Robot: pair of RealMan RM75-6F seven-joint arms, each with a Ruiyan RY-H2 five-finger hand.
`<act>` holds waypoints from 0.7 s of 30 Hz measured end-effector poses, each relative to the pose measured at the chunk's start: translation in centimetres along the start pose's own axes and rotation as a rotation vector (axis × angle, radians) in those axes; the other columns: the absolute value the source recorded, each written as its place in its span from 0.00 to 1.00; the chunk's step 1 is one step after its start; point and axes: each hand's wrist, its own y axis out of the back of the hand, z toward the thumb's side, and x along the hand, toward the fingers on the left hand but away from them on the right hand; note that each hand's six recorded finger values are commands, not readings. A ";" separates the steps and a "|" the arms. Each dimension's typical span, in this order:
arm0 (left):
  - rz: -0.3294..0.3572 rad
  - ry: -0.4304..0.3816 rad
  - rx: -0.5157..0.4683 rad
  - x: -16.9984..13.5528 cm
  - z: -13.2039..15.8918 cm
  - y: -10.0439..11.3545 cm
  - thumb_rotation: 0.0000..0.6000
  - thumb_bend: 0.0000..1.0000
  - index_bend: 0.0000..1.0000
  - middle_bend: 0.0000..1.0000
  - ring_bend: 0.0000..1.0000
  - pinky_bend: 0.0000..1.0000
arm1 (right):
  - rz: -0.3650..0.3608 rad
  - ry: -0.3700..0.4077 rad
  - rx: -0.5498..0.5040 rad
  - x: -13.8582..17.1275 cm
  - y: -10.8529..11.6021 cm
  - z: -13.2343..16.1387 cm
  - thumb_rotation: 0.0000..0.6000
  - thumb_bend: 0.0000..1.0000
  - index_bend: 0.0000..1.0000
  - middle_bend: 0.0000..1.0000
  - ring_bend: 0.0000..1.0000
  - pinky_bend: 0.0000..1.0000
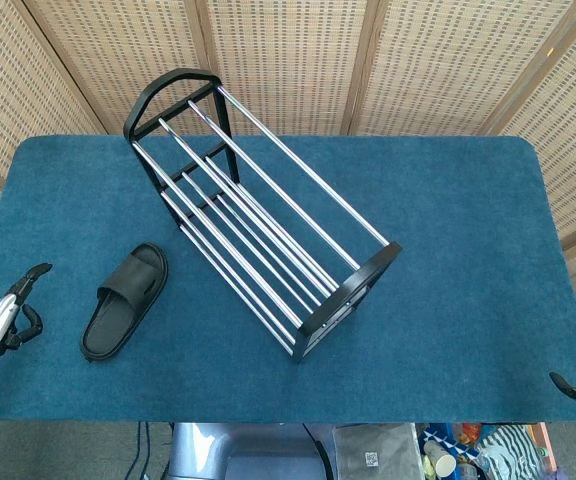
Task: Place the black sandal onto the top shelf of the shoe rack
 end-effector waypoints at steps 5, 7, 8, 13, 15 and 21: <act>-0.069 0.063 -0.056 4.2 -0.8 -0.1 1.00 1.00 0.00 0.00 0.00 0.00 | 0.002 -0.003 0.003 0.1 -0.1 0.0 1.00 0.00 0.00 0.00 0.00 0.00; -0.103 0.078 -0.081 5.6 -0.4 -0.7 1.00 1.00 0.00 0.00 0.00 0.00 | 0.004 -0.004 0.005 0.2 -0.1 0.0 1.00 0.00 0.00 0.00 0.00 0.00; -0.116 0.083 -0.089 6.1 -0.2 -1.0 1.00 1.00 0.00 0.00 0.00 0.00 | 0.005 -0.004 0.005 0.1 -0.1 0.0 1.00 0.00 0.00 0.00 0.00 0.00; -0.178 0.095 -0.142 8.9 1.4 -2.9 1.00 1.00 0.00 0.00 0.00 0.00 | 0.011 -0.011 0.008 -0.1 -0.3 -0.2 1.00 0.00 0.00 0.00 0.00 0.00; -0.190 0.087 -0.149 9.8 2.1 -3.5 1.00 1.00 0.00 0.00 0.00 0.00 | 0.014 -0.015 0.009 -0.2 -0.4 -0.2 1.00 0.00 0.00 0.00 0.00 0.00; -0.239 0.080 -0.135 11.4 3.9 -5.3 1.00 1.00 0.00 0.00 0.00 0.00 | 0.017 -0.030 0.007 -0.4 -0.4 -0.6 1.00 0.00 0.00 0.00 0.00 0.00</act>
